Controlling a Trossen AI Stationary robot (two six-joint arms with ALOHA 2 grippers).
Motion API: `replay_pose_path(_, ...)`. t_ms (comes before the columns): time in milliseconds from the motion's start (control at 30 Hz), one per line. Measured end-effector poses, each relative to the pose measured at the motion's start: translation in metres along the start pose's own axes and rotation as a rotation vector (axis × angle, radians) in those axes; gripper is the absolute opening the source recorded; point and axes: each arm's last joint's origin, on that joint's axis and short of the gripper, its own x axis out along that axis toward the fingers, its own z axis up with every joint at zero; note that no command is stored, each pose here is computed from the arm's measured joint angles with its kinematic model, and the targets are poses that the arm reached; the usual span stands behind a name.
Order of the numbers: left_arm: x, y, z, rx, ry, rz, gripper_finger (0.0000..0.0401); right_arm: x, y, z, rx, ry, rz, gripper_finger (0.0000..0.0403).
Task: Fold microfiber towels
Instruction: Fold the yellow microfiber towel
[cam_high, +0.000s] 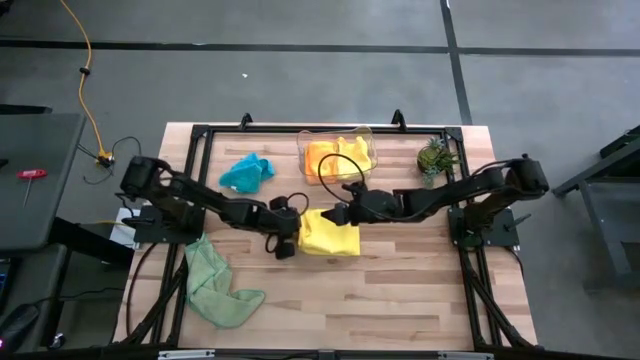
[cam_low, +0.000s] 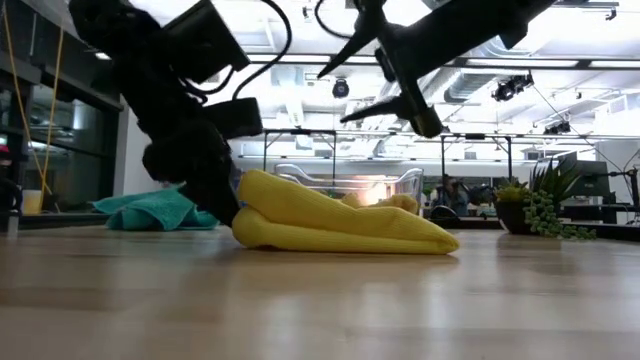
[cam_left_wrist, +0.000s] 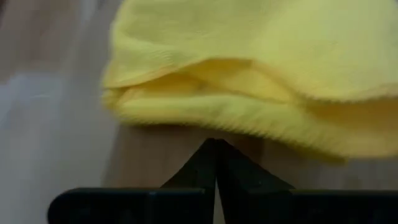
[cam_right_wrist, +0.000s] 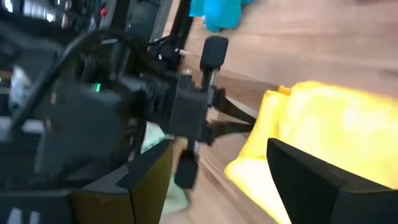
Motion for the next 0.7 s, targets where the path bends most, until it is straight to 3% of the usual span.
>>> replay_pose_path(233, -0.047, 0.014, 0.004, 0.048, 0.029, 0.023, 0.0000, -0.005, 0.004, 0.001, -0.214, 0.041, 0.036, 0.0252)
replay_pose_path(433, -0.112, 0.022, 0.019, -0.033, -0.217, -0.027, 0.0000, -0.005, 0.003, 0.000, -0.419, 0.048, 0.037, 0.0231)
replay_pose_path(500, -0.135, 0.023, 0.025, -0.071, -0.353, -0.044, 0.0000, -0.003, 0.002, -0.001, -0.458, 0.055, 0.025, 0.0193)
replay_pose_path(600, -0.163, 0.025, 0.030, -0.126, -0.525, -0.029, 0.0000, 0.004, 0.001, -0.003, -0.518, 0.104, -0.059, 0.0097)
replay_pose_path(667, -0.173, 0.026, 0.030, -0.149, -0.584, -0.011, 0.0000, 0.010, 0.002, -0.003, -0.590, 0.135, -0.118, 0.0030)
replay_pose_path(700, -0.176, 0.027, 0.031, -0.160, -0.606, -0.001, 0.0000, 0.016, 0.004, -0.003, -0.632, 0.143, -0.137, 0.0016)
